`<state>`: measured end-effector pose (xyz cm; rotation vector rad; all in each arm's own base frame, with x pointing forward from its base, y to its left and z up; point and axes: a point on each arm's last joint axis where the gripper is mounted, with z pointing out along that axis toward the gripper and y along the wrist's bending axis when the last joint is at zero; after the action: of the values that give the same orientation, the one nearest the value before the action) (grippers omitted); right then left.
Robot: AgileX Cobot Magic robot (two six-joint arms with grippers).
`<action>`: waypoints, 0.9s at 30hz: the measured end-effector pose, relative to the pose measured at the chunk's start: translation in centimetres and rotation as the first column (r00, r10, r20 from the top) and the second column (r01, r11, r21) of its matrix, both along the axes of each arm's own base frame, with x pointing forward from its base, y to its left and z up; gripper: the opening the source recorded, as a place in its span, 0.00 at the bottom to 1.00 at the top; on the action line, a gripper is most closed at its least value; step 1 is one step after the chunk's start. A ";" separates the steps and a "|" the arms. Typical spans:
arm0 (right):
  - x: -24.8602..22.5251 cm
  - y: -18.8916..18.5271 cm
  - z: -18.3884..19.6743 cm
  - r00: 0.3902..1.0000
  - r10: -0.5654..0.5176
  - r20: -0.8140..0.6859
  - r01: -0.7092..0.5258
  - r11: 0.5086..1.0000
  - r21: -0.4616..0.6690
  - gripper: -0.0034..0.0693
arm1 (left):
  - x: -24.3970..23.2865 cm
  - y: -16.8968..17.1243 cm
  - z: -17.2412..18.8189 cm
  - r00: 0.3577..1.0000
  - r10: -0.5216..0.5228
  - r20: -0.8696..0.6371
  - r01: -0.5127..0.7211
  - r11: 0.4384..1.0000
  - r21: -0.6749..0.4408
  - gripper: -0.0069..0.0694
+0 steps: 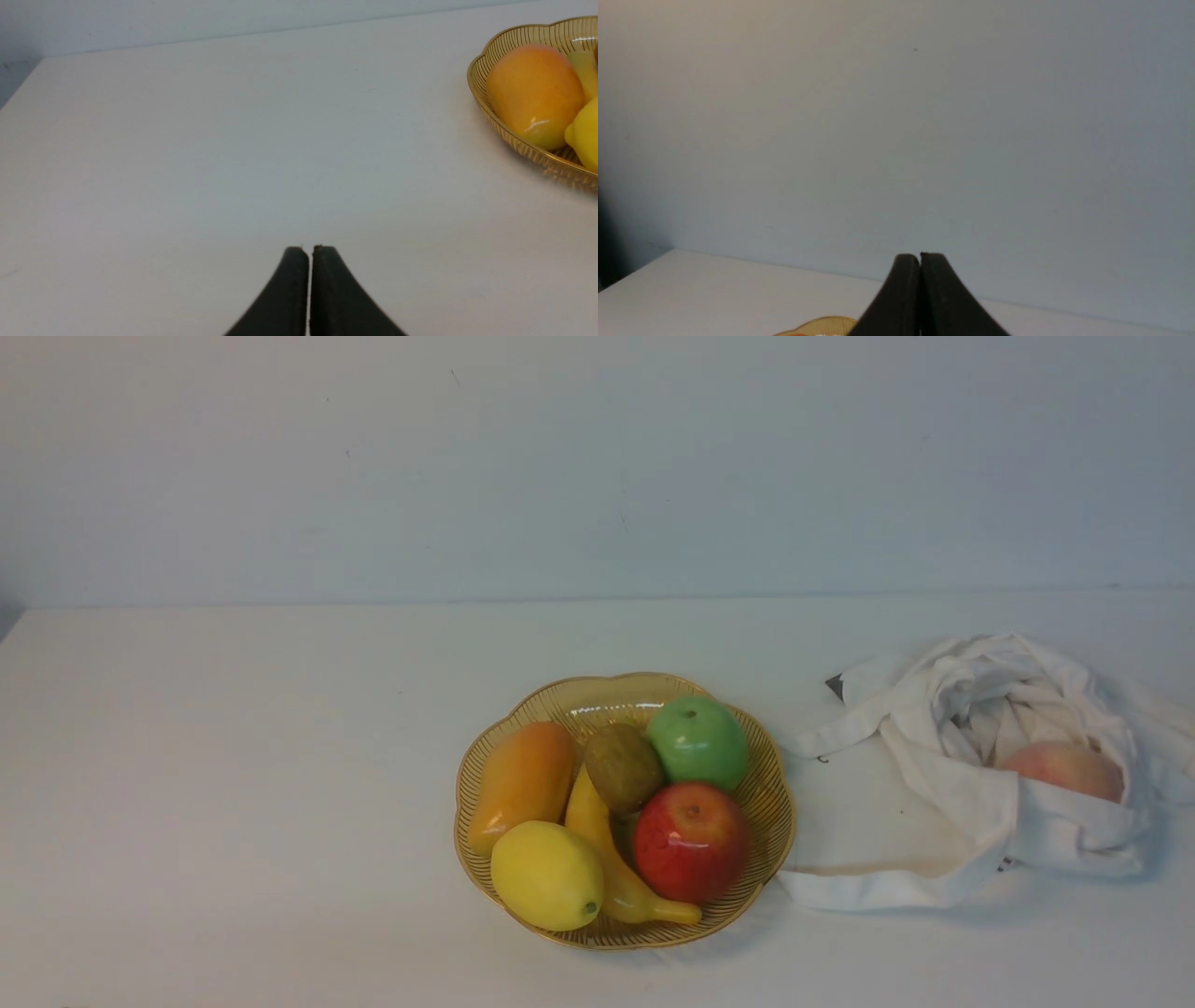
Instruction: Take the fruit out of the cloth bag on the white table and place them on a plate.
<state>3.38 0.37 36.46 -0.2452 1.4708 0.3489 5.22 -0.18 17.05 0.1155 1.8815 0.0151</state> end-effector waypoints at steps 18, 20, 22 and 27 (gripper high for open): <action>-0.7 0.4 -2.1 0.992 -0.072 0.108 0.080 0.994 -0.075 0.03 | 0.0 0.0 0.0 1.000 0.000 0.000 0.000 1.000 0.000 0.08; -0.3 0.3 -3.9 0.987 -0.145 0.072 0.151 0.985 -0.089 0.03 | 0.0 0.0 0.0 1.000 0.000 0.000 0.000 1.000 0.000 0.08; 0.5 0.0 -7.0 0.968 -0.249 0.007 0.248 0.962 -0.117 0.03 | 0.0 0.0 0.0 1.000 0.000 0.000 0.000 1.000 0.000 0.08; 1.7 -0.4 -14.5 0.920 -0.361 -0.151 0.333 0.925 -0.182 0.03 | 0.0 0.0 0.0 1.000 0.000 0.000 0.000 1.000 0.000 0.08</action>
<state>5.03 0.00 21.99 -0.0699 1.6898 -0.0328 5.22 -0.18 17.05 0.1155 1.8815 0.0151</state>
